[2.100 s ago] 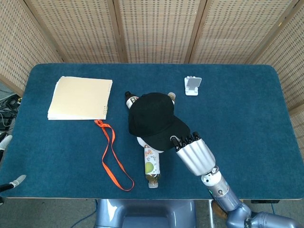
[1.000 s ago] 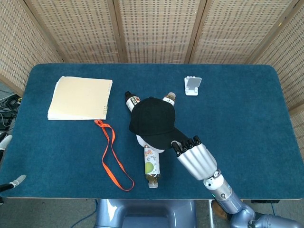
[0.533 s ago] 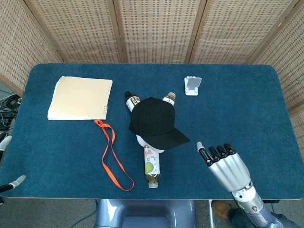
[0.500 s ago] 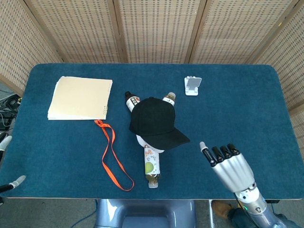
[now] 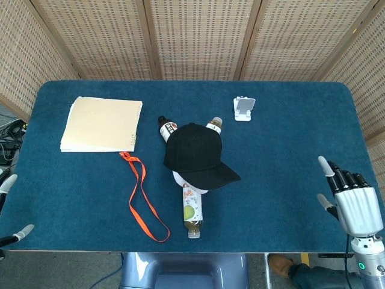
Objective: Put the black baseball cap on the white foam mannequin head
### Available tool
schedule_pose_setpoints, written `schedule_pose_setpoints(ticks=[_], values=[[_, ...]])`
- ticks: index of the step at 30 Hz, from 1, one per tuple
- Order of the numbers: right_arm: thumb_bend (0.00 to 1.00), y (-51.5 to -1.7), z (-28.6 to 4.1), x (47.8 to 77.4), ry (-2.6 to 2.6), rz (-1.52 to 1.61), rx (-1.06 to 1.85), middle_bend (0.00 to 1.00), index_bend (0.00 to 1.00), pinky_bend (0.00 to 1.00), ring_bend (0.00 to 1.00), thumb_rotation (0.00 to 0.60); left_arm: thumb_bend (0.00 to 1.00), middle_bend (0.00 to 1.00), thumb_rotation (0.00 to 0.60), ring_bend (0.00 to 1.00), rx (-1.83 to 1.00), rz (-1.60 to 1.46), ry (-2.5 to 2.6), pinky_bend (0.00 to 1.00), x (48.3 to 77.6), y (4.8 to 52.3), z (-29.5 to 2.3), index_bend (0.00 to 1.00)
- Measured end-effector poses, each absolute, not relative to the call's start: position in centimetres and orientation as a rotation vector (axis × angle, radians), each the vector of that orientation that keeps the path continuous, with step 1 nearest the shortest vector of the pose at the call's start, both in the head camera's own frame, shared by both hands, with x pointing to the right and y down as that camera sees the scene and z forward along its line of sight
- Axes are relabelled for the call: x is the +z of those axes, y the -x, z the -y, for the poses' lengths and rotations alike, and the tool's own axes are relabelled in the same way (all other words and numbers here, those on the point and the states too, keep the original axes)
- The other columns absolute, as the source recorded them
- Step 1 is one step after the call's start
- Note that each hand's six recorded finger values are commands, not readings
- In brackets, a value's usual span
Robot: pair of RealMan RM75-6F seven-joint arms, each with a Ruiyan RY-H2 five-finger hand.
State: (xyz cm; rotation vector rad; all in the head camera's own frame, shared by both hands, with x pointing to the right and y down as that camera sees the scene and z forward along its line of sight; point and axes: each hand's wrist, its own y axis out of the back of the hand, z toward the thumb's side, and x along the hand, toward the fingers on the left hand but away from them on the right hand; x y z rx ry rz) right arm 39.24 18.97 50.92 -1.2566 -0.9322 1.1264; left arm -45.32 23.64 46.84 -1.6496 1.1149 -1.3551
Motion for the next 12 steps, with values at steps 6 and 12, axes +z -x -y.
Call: schedule_pose_setpoints(ticks=[6, 12], values=[[0.0, -41.7, -20.8, 54.0, 1.353, 0.972, 1.273, 0.0, 0.0, 0.0, 0.0, 0.6, 0.0, 0.0, 0.6, 0.0, -1.372, -1.108, 1.635, 0.0, 47.1, 45.5, -23.7, 0.0], [0.0, -41.6, -21.9, 55.3, 1.352, 0.97, 1.311, 0.0, 0.0, 0.0, 0.0, 0.6, 0.0, 0.0, 0.6, 0.0, -1.371, -1.11, 1.636, 0.0, 47.1, 45.6, -23.8, 0.0]])
